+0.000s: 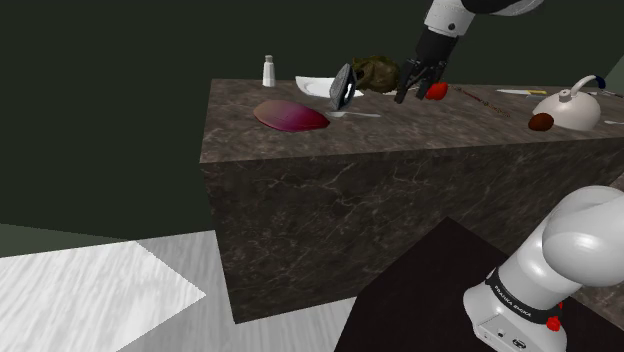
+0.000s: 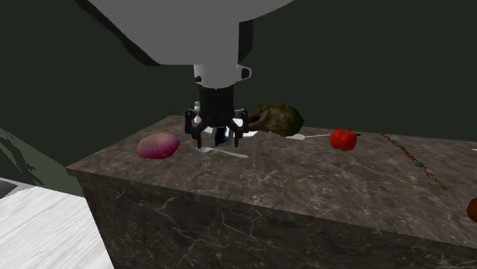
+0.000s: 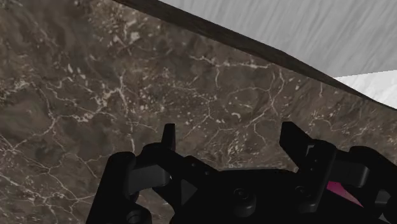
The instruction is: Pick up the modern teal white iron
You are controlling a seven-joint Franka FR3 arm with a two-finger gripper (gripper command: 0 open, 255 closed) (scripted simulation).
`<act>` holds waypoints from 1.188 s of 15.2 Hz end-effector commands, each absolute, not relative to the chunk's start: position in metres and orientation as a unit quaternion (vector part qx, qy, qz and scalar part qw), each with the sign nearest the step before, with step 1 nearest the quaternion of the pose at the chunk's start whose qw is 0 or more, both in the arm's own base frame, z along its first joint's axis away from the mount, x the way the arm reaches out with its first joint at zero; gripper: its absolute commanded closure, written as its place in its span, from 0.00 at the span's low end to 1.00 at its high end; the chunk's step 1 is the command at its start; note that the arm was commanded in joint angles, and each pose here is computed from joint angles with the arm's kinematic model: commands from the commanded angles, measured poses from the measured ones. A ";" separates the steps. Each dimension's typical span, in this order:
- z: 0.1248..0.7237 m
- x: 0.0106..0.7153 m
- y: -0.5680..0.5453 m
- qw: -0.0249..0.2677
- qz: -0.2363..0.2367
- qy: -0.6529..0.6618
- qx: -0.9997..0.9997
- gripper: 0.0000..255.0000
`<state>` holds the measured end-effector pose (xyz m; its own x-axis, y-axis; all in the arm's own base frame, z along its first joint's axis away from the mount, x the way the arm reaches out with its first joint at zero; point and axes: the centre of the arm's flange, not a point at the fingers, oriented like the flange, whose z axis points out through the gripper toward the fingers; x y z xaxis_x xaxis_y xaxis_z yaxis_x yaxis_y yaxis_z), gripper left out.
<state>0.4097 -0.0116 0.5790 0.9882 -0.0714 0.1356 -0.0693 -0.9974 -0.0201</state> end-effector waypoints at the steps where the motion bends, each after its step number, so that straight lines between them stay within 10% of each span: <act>1: 0.579 0.435 -0.019 0.011 -0.082 0.030 -0.996 0.00; 18: 0.616 0.621 -0.054 0.041 -0.189 -0.015 -0.981 0.00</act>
